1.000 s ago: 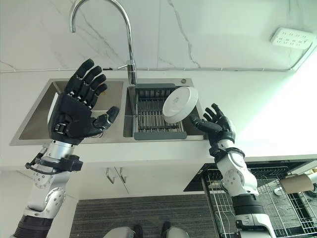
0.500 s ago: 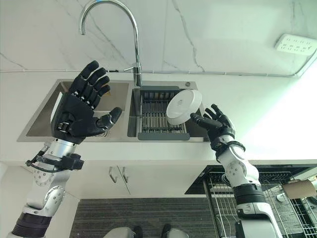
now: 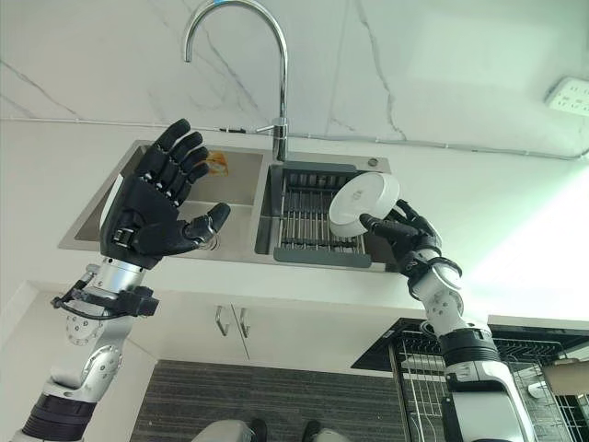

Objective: Place the dishes in the dishwasher.

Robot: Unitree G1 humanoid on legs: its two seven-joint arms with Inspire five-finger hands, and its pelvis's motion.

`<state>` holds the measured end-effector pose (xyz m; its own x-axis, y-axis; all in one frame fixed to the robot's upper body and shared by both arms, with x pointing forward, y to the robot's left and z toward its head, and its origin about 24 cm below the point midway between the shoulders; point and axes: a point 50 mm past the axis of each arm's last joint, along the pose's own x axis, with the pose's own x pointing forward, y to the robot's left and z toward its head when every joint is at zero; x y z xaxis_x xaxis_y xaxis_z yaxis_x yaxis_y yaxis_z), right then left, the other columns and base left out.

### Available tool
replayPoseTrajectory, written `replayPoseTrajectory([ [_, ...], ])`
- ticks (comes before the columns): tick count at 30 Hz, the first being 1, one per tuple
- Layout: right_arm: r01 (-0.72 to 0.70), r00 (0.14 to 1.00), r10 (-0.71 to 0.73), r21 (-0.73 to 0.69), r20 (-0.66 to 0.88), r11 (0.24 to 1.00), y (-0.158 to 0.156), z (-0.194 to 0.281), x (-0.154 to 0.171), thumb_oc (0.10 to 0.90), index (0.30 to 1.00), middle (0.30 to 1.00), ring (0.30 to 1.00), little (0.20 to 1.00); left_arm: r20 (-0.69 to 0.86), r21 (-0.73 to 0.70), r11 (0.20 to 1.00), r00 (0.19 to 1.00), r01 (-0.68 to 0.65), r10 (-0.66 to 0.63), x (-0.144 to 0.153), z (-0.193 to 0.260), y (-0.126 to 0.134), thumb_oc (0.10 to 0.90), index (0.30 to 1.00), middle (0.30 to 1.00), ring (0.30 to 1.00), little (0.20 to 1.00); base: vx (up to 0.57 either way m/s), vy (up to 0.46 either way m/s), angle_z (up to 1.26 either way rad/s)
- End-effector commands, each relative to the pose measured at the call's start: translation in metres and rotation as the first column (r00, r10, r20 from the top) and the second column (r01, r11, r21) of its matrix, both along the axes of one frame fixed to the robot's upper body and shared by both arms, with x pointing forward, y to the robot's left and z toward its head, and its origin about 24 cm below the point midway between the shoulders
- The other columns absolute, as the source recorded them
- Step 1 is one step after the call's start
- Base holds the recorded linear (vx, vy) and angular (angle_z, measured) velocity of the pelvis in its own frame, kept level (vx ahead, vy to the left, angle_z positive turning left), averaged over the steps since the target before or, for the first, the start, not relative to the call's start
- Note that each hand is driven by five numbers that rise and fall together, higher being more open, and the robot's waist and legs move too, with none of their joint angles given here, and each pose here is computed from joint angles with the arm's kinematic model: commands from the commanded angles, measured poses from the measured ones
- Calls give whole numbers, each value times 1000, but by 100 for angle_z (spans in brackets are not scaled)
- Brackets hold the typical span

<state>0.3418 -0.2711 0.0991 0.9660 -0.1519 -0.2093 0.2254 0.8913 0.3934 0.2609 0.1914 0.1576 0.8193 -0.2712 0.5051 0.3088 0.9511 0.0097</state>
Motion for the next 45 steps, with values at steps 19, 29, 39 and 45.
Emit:
replayPoseTrajectory([
  [19, 128, 976, -134, 44, 173, 991, -36, 62, 20, 800, 900, 900, 900, 900, 141, -26, 999, 989, 38, -34, -1, 32, 1, 800, 900, 900, 900, 900, 22, -2, 10],
  [29, 248, 940, -266, 110, 211, 962, -46, 68, 20, 800, 900, 900, 900, 900, 127, -26, 999, 992, 29, -25, -2, 29, 5, 800, 900, 900, 900, 900, 18, -2, 10],
  [39, 414, 872, -439, 150, 218, 898, -54, 70, 16, 400, 300, 300, 300, 300, 105, -33, 999, 994, 21, -17, -1, 26, 4, 800, 900, 900, 900, 900, 10, 1, 7],
  [45, 484, 838, -493, 96, 234, 870, -60, 71, 13, 400, 300, 300, 300, 300, 102, -35, 999, 995, 23, -19, -1, 26, 3, 800, 900, 900, 900, 900, -3, 10, 4],
])
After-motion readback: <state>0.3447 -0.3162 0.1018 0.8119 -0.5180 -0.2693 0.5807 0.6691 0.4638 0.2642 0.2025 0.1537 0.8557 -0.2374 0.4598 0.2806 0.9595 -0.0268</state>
